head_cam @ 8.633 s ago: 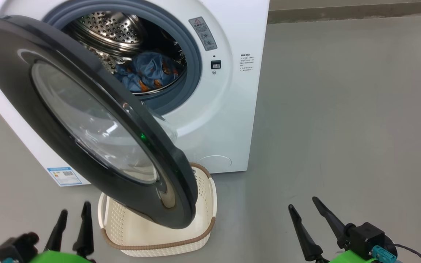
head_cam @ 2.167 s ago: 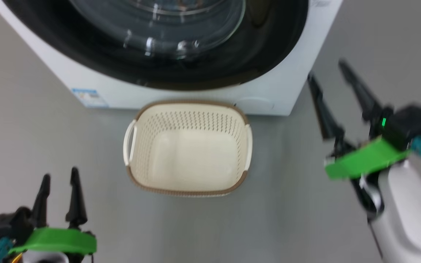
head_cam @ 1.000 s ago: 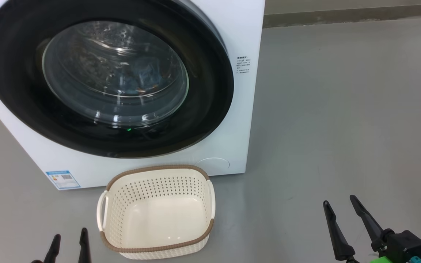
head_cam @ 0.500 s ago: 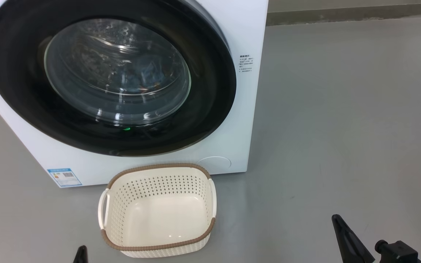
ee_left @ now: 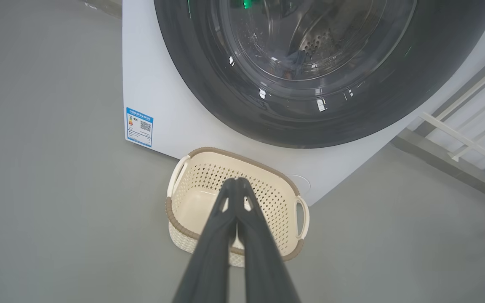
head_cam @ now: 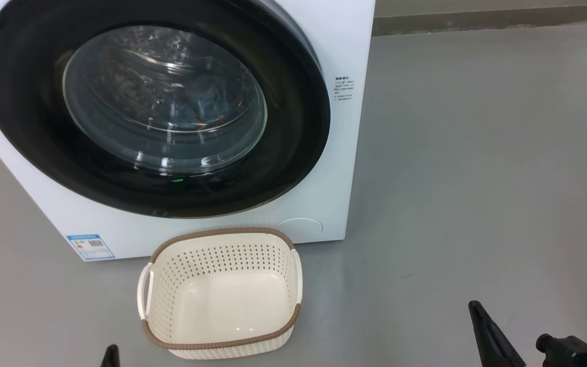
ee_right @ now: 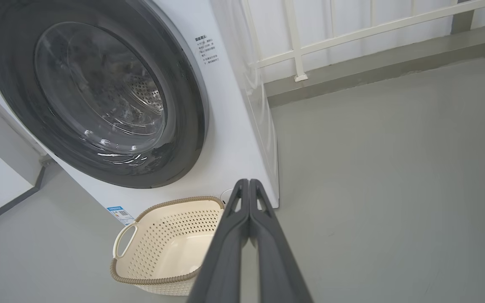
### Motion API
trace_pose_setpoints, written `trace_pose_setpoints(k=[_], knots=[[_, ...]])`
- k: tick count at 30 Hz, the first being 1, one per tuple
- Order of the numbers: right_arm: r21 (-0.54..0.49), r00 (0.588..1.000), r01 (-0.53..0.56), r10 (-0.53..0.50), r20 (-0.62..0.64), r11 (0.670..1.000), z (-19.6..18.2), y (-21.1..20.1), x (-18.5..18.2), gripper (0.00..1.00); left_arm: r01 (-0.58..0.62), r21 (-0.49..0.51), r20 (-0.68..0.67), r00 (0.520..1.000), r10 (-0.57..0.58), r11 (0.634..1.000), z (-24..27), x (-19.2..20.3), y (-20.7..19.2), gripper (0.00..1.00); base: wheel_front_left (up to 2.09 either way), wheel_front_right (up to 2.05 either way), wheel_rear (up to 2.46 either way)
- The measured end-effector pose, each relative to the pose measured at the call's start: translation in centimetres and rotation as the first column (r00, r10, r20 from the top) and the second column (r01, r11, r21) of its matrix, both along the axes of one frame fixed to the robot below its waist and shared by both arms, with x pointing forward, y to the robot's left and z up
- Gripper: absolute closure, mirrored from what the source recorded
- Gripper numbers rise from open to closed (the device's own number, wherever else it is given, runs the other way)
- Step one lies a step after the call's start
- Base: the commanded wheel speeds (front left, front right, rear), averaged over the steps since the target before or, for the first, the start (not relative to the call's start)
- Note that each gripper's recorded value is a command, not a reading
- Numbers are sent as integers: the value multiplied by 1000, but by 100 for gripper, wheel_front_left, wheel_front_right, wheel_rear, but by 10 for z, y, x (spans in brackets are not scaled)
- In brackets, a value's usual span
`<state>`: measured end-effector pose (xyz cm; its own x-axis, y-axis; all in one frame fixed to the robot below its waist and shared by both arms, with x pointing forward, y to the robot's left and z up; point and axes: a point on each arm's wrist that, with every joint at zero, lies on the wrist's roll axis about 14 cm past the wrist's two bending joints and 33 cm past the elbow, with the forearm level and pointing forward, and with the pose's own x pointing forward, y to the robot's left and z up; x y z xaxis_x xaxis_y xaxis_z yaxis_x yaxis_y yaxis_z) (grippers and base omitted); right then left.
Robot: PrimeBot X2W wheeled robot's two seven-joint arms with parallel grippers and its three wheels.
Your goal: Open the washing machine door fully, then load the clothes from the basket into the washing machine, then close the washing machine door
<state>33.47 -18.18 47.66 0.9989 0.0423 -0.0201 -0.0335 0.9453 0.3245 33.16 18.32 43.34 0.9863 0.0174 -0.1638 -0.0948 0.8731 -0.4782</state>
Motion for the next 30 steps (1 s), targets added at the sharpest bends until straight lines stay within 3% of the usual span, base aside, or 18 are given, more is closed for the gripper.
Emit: trace_pose_setpoints(k=[13, 30], knots=[[127, 1000, 27, -25, -19, 991, 0, -4, 5, 100, -34, -113, -11, 999, 33, 993, 1, 4, 3, 100, 0, 0, 0], [314, 997, 75, -61, -54, 946, -3, -12, 10, 100, -67, -271, -15, 998, 65, 960, 7, 12, 5, 100, 0, 0, 0]])
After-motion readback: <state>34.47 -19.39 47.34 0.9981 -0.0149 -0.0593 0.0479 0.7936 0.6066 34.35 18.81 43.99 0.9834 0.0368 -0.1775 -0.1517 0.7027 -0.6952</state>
